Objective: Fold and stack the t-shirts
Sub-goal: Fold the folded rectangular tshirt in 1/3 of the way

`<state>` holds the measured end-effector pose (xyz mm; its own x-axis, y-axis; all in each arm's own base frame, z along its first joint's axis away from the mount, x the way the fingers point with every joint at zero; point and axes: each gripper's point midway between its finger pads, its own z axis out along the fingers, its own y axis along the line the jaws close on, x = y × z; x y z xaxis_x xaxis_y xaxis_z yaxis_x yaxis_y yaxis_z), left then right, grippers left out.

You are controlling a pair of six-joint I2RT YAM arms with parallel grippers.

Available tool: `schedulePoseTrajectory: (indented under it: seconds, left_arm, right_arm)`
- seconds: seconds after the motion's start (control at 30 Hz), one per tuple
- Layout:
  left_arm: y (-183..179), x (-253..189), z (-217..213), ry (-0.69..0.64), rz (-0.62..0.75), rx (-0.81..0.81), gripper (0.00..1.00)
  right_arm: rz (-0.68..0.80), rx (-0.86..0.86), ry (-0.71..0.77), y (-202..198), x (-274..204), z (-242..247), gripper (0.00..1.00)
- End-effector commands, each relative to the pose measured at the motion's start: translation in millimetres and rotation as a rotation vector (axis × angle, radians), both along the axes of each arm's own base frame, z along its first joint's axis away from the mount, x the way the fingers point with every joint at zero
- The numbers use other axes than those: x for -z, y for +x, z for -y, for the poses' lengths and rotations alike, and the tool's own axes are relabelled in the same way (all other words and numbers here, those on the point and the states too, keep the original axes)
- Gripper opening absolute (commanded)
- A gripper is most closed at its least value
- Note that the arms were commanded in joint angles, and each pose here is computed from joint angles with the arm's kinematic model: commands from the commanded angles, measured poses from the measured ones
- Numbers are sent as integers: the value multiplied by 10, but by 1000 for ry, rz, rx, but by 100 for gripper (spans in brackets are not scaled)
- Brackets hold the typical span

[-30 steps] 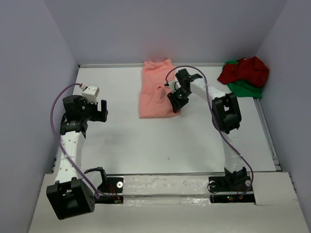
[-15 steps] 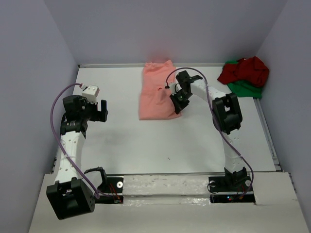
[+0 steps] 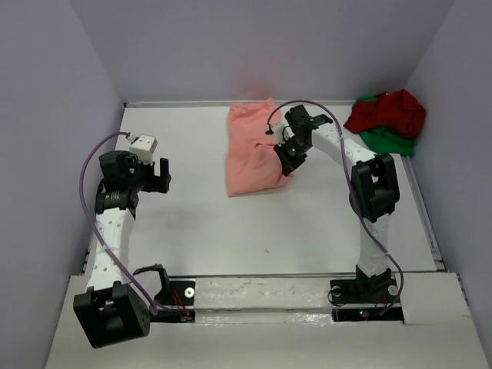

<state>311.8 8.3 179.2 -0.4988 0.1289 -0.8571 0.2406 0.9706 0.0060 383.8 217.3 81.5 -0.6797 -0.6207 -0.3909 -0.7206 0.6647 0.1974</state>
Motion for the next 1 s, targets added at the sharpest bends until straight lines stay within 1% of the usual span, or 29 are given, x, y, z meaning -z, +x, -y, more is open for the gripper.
schedulePoseTrajectory:
  seconds: [0.0,0.03,0.07,0.1,0.2,0.33,0.43,0.57,0.7,0.83,0.97]
  left_arm:
    - [43,-201,30,-7,67,16,96]
    - [43,-197,32,-8,67,17,96]
    - [42,-202,40,-8,68,20,96]
    - [41,-192,43,-10,66,21,96]
    - [35,-199,47,-12,67,24,96]
    - [38,-202,56,-13,68,28,96]
    - [42,-201,56,-15,67,29,96]
    - [47,-192,63,-18,64,33,96]
    - [47,-192,65,-19,64,32,96]
    - [46,-188,63,-19,60,31,96]
    - [48,-171,55,-17,56,27,96]
  right_arm:
    - [-3,-12,-3,-129,-162,40,9]
    - [-9,-12,-2,-140,-152,38,11]
    - [-13,-17,3,-155,-152,32,19]
    - [-25,-18,3,-180,-141,34,25]
    - [-48,-23,-8,-250,-126,68,37]
    - [-64,-35,-21,-327,-125,110,37]
    - [-49,-36,-30,-337,-154,142,37]
    - [-4,-8,-86,-263,-100,245,35]
    - [35,24,-81,-108,-66,203,35]
    - [12,22,-72,-57,-11,147,35]
    - [-29,9,-63,-124,84,126,35]
